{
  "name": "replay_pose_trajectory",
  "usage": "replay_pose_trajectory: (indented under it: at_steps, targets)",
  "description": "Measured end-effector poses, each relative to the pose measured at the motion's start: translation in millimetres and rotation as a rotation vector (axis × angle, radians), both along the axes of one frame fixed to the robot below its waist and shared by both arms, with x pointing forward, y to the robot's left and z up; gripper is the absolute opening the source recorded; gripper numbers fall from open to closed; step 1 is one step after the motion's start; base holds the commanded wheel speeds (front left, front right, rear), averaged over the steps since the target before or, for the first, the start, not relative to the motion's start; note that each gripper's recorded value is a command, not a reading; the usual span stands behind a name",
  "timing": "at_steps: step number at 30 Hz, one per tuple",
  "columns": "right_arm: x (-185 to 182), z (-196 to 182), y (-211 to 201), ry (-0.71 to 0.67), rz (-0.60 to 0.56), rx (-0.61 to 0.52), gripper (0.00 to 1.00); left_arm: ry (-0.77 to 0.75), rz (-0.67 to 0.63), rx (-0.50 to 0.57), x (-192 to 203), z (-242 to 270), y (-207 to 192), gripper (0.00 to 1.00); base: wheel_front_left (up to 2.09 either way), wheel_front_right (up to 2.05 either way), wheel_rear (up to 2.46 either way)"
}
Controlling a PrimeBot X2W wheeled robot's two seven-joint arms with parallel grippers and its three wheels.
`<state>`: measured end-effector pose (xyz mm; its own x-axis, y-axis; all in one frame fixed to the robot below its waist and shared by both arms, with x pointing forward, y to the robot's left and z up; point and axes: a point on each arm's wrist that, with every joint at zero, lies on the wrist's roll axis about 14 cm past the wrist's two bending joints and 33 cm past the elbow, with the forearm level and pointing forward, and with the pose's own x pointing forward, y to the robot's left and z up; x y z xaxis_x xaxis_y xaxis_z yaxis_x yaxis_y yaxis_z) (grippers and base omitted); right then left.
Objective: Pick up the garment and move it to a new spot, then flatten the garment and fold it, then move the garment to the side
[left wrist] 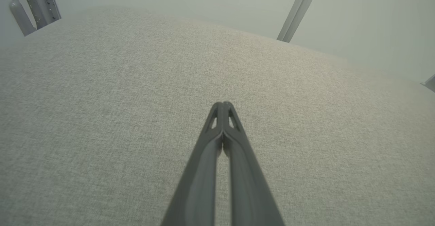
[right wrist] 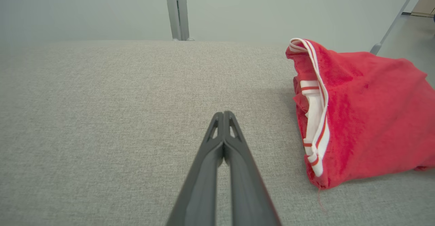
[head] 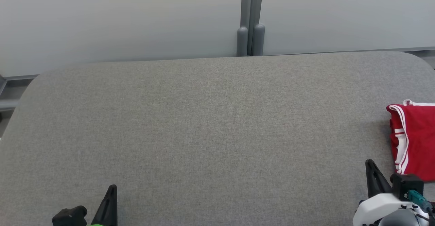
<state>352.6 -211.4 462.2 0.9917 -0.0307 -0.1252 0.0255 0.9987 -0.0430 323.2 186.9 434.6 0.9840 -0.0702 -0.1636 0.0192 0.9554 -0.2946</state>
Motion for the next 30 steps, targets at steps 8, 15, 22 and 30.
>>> replay_pose_trajectory:
  at_steps: [8,15,22,30]
  targets:
    - [2.4,1.6,-1.6,-0.009,-0.042,0.177,0.0,0.023,0.061,-0.126,3.6,0.3,6.4,0.0,0.0,0.0,0.0]
    - [4.4,4.0,-1.0,-0.021,-0.066,0.318,0.0,0.025,0.101,-0.233,9.5,4.7,10.0,0.0,0.0,0.0,0.0]
    - [7.8,7.4,-0.9,-0.034,-0.085,0.448,0.0,0.021,0.128,-0.337,16.1,10.0,10.3,0.0,0.0,0.0,0.0]
    - [10.7,9.7,-0.8,-0.042,-0.103,0.582,0.0,0.017,0.153,-0.441,22.8,15.5,12.5,0.0,0.0,0.0,0.0]
